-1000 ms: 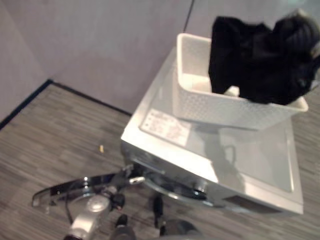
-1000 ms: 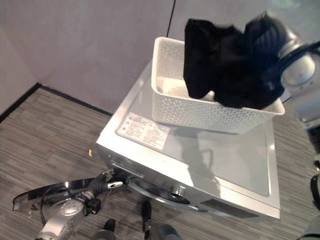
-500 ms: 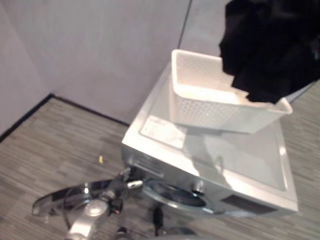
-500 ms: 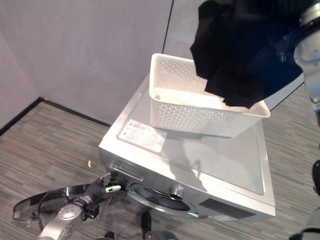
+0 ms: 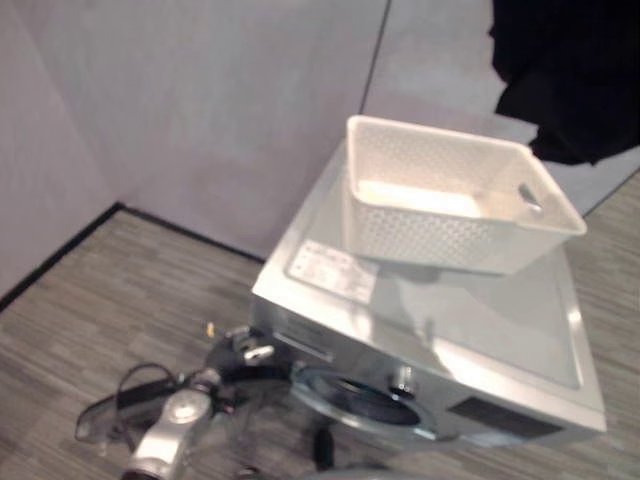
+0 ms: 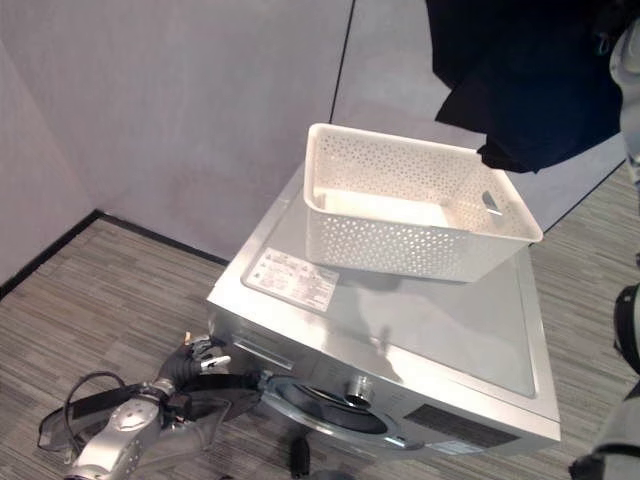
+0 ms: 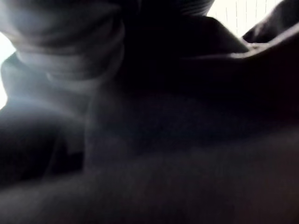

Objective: Grab the laundry basket,head to the washer,open it,put in the laundry and shut it.

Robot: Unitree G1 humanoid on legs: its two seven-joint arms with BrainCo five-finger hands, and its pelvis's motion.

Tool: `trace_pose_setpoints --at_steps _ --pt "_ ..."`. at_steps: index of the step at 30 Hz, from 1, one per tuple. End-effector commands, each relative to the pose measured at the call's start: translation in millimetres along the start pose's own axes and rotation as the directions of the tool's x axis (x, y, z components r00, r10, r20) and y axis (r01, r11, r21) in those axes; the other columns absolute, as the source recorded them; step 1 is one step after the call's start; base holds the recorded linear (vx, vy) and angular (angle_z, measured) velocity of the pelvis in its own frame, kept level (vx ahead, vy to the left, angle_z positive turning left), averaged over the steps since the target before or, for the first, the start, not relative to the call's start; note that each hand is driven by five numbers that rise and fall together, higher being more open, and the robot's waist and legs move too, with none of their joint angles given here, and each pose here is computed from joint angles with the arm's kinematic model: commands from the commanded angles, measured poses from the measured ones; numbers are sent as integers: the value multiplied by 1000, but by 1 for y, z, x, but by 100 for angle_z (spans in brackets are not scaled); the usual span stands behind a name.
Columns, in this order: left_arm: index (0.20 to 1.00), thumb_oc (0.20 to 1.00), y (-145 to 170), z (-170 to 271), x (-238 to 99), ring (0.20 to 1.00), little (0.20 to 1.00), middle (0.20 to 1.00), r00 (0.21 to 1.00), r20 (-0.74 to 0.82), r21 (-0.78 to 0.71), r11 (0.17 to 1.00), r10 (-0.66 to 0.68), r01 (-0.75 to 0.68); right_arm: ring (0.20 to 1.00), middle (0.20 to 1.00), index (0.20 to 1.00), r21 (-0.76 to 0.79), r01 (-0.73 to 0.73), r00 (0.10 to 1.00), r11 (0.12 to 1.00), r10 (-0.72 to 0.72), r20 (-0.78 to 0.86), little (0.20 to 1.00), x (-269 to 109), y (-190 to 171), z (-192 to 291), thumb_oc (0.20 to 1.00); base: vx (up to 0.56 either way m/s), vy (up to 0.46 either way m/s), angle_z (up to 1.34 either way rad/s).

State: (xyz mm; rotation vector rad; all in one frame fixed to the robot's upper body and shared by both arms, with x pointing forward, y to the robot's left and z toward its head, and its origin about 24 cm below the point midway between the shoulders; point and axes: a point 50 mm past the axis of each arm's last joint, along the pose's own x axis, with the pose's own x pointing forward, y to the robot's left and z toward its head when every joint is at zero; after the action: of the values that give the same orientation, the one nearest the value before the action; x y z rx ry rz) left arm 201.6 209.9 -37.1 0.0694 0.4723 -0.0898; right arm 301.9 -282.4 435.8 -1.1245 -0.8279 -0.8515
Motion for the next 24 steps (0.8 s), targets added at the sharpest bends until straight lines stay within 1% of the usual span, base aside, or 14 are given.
trace_pose_setpoints --at_steps 1,7,9,14,20,22,23,24 --pt "1000 1000 5 42 8 1000 1000 1000 981 194 98 995 -7 -12 200 200 200 5 276 961 961 -276 -6 200 25 -59 7 200 -50 120 -2" --pt "1000 1000 3 49 6 1000 1000 1000 974 225 108 994 -21 -4 200 200 200 20 246 969 969 -246 -11 200 21 -39 15 200 -155 203 -27" --pt "1000 1000 8 52 4 1000 1000 1000 970 242 105 994 4 -31 200 200 200 61 242 970 968 -242 -14 200 17 -31 21 200 -265 125 -38" --pt "1000 1000 18 59 3 1000 1000 1000 964 263 135 988 34 -72 200 200 200 106 263 964 959 -266 12 200 7 -25 28 200 -251 96 -25" --pt "1000 1000 26 67 -4 1000 1000 1000 950 305 164 979 64 -119 200 200 200 132 242 967 961 -250 45 200 -8 -9 35 200 -198 -27 -21" --pt "1000 1000 25 74 -6 1000 1000 1000 939 338 177 975 65 -132 200 200 200 144 240 968 960 -248 40 200 -12 -5 33 200 -244 -186 -29" --pt "1000 1000 25 88 -10 1000 1000 1000 911 407 180 971 72 -157 200 200 200 159 250 965 955 -260 44 200 -18 -3 34 200 -177 -197 17" --pt "1000 1000 26 87 -11 1000 1000 1000 911 406 182 970 73 -158 200 200 200 160 249 965 955 -259 43 200 -19 -2 33 200 -278 -321 2"
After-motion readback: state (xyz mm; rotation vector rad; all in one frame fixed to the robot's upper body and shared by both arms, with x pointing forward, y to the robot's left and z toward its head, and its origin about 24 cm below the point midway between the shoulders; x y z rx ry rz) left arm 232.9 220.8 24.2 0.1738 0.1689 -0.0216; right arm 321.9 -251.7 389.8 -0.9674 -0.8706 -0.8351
